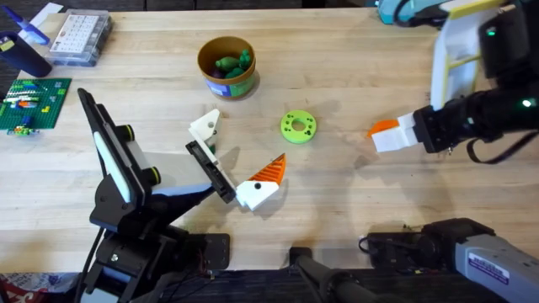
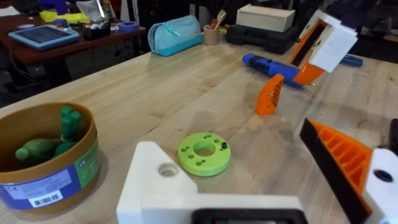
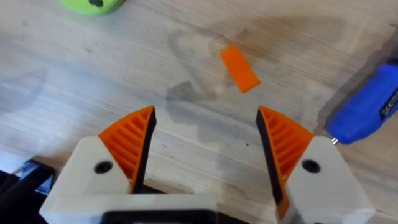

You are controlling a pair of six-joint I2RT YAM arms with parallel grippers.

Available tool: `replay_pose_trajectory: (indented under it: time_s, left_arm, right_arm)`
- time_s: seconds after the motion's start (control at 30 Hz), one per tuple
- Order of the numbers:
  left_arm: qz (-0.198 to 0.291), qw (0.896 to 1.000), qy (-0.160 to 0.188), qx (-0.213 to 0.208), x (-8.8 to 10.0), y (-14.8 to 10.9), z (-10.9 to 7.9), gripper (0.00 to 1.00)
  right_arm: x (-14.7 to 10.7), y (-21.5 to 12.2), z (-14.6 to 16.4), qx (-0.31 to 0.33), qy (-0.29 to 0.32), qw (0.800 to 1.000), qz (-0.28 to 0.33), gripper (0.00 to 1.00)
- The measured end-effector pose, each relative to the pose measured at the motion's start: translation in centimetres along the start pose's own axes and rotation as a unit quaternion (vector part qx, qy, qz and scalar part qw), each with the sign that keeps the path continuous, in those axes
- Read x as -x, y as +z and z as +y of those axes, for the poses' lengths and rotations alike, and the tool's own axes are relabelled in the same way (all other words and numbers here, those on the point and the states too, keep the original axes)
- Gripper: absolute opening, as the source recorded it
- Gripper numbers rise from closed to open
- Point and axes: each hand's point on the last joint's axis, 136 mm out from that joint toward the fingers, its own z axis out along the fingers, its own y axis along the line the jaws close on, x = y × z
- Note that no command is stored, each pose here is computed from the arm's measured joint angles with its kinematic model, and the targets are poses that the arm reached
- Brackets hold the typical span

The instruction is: Pick up the gripper from the table and insert it into the empty holder that is missing its gripper. Then pick up a screw, insert it into the mounting hole, and use the screwdriver to tighten it. Finally, clean up the table by picking up the vegetable and placing it into the bucket.

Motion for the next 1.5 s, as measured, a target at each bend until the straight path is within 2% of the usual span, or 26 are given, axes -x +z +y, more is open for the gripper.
replay_pose_trajectory:
  time_s: [0.2,0.4,0.5,0.73,1.0,1.23,1.5]
  left_arm:
    - [0.0,1.0,-0.001,0.001,0.1,0.0,0.0,0.988]
    - [0.0,1.0,-0.001,0.001,0.1,0.0,0.0,0.988]
    - [0.0,1.0,-0.001,0.001,0.1,0.0,0.0,0.988]
    - [0.0,1.0,-0.001,0.001,0.1,0.0,0.0,0.988]
    - [0.0,1.0,-0.001,0.001,0.1,0.0,0.0,0.988]
    - [0.0,1.0,-0.001,0.001,0.1,0.0,0.0,0.988]
    - [0.0,1.0,-0.001,0.001,0.1,0.0,0.0,0.988]
  right_arm:
    - [-0.1,0.1,0.0,0.0,-0.004,1.0,0.021,0.925]
    - [4.9,-4.6,-0.7,-0.03,-0.019,0.996,-0.08,0.925]
    - [4.6,-5.7,-0.6,-0.036,-0.041,0.995,-0.089,0.925]
    - [2.6,-4.5,-0.5,-0.03,-0.134,0.99,-0.033,0.925]
    - [0.0,0.9,-0.7,0.015,-0.241,0.967,0.081,0.925]
    - [0.7,4.3,-1.9,0.016,-0.267,0.956,0.122,0.925]
    - [0.2,5.8,-2.6,0.017,-0.278,0.947,0.158,0.925]
